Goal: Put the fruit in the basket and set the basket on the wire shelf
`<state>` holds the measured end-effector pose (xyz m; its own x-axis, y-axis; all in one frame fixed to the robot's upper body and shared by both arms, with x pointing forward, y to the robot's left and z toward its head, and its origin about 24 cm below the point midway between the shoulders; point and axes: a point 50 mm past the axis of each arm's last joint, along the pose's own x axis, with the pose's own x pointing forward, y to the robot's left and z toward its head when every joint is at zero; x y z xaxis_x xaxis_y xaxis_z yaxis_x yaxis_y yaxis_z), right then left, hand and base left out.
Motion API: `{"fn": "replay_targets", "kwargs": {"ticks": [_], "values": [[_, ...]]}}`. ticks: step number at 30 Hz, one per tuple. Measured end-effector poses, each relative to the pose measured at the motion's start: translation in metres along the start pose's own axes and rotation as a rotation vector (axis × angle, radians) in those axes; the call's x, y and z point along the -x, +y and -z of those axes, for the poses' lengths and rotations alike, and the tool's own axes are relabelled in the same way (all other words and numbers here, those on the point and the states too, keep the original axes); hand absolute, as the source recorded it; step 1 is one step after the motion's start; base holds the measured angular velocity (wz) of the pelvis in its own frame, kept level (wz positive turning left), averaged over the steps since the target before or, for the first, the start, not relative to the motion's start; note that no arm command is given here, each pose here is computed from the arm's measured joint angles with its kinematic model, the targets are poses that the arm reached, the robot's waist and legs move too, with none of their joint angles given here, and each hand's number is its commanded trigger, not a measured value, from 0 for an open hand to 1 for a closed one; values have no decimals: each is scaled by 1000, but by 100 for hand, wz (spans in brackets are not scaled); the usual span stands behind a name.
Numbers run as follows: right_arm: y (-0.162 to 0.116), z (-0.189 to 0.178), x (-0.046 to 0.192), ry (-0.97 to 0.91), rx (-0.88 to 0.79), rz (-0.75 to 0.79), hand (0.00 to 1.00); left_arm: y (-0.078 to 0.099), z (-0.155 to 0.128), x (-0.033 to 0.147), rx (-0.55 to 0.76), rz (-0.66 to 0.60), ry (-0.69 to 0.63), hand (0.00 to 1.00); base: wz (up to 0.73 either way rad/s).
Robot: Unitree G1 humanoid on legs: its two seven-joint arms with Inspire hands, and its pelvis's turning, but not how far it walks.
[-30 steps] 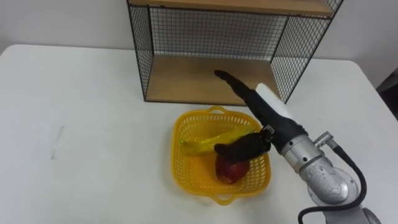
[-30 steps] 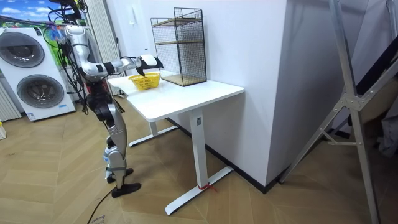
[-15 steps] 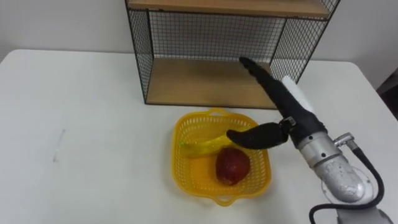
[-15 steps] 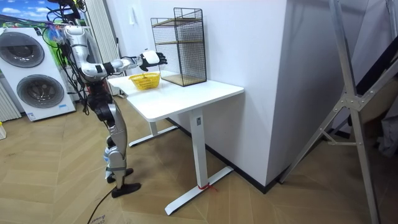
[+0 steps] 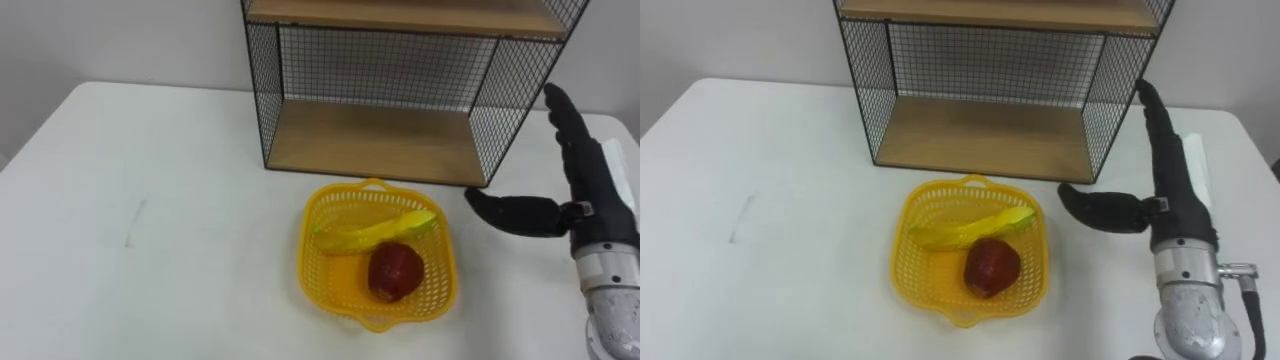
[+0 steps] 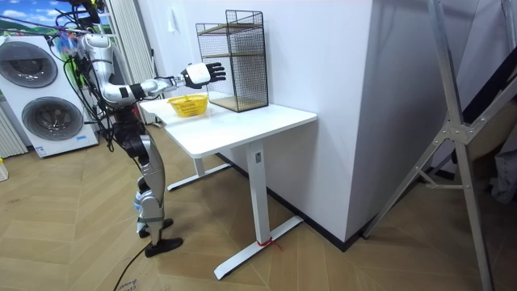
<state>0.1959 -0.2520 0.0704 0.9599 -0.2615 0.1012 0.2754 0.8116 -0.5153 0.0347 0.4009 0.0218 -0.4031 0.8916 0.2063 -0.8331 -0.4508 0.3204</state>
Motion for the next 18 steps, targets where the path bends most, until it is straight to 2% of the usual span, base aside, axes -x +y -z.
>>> {"fn": "replay_targets", "kwargs": {"ticks": [4, 9, 11, 13, 18], "values": [[-2, 2, 1, 14, 0, 30, 0, -3, -50, 2, 155, -74, -178, 0, 3], [-2, 2, 1, 10, 2, 28, 0, 1, -96, 14, 309, -60, -358, 0, 7], [-1, 1, 0, 10, -19, 25, 0, 1, -109, 23, 372, -12, -397, 0, 10], [-1, 2, 1, 18, -78, 11, 0, 1, -115, 38, 402, 94, -441, 0, 2], [2, 5, 3, 40, -208, -32, 0, -11, -115, 72, 437, 336, -435, 0, 0]]}}
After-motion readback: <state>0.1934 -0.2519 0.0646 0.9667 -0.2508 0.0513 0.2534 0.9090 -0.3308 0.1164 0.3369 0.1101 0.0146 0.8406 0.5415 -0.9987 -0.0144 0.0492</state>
